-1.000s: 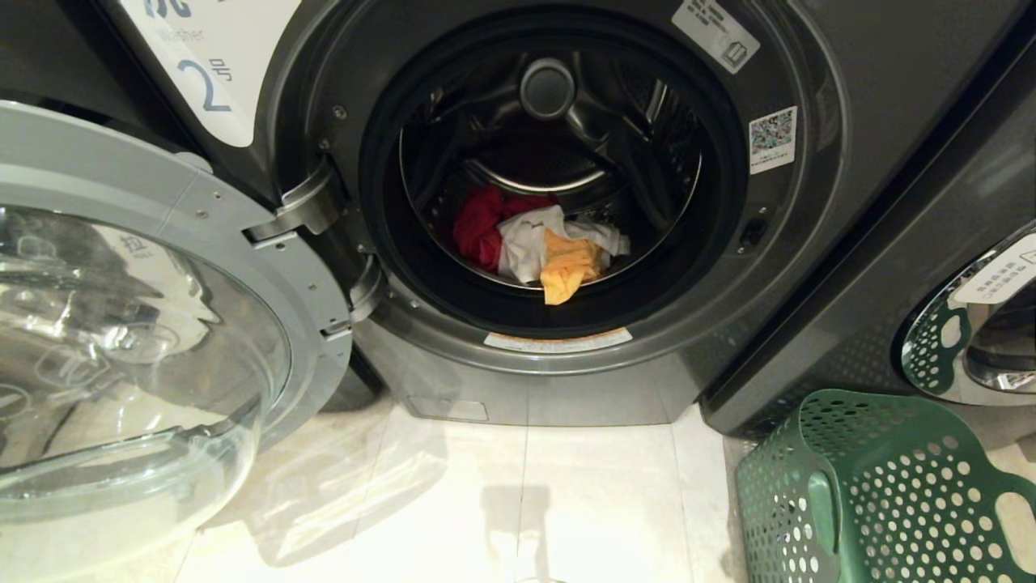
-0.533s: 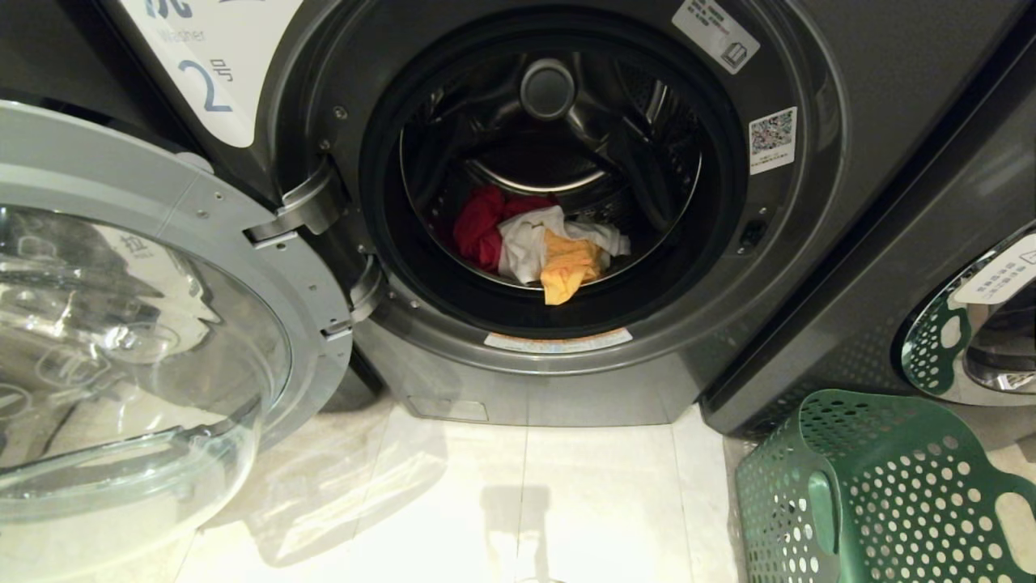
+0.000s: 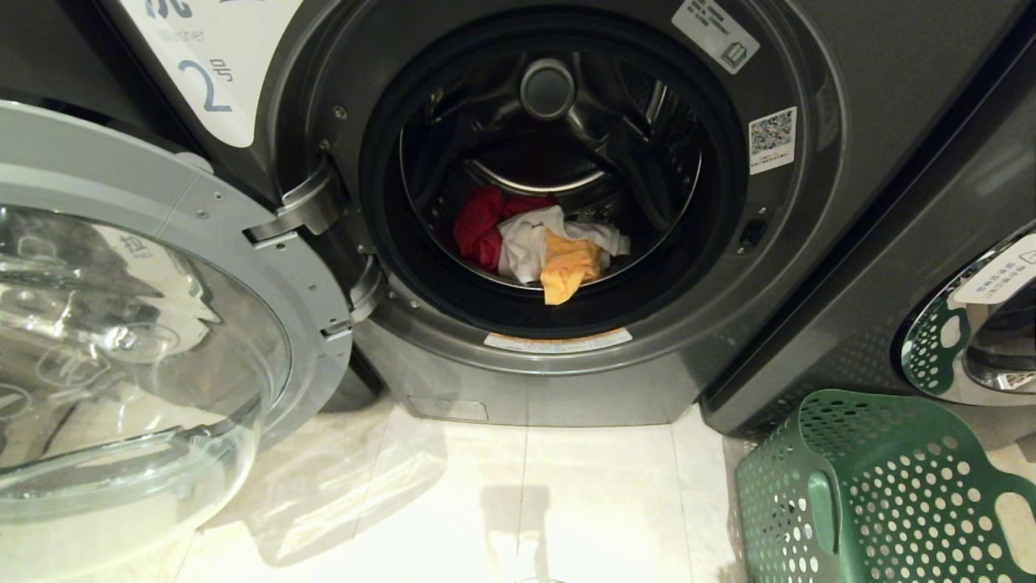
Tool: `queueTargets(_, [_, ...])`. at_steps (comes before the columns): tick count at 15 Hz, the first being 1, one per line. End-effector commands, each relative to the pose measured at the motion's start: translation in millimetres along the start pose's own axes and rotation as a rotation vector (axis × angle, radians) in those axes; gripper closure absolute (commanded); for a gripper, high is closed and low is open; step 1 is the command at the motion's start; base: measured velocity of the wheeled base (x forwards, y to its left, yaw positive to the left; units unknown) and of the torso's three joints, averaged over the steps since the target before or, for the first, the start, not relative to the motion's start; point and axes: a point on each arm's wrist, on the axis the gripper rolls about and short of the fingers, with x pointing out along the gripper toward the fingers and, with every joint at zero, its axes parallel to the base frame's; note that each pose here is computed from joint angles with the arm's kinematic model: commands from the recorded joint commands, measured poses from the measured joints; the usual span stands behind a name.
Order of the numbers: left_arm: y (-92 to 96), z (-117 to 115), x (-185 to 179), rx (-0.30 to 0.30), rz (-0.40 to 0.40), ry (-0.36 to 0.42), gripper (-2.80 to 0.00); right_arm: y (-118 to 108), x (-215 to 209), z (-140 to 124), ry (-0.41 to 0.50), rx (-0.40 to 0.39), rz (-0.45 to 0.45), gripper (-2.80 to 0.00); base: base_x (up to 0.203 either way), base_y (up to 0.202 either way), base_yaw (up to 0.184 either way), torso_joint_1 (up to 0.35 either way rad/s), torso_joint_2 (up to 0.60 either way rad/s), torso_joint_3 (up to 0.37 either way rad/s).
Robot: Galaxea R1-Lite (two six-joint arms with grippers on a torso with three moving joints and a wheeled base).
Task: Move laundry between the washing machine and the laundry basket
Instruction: Pick a cloth and place it into the basket
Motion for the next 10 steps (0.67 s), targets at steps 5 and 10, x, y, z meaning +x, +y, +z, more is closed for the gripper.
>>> queueTargets(5, [0.0,0,0,0.0,0.001,-0.001,0.0,3,-19,-11,-0.223,0.009,-0.03,0.0,0.0,0.0,0.0,0.0,0.0,0.0])
queueTargets(10, [0.0,0,0,0.0,0.001,-0.001,0.0,2,-18,-11,-0.217,0.071,-0.041,0.0,0.0,0.0,0.0,0.0,0.0,0.0])
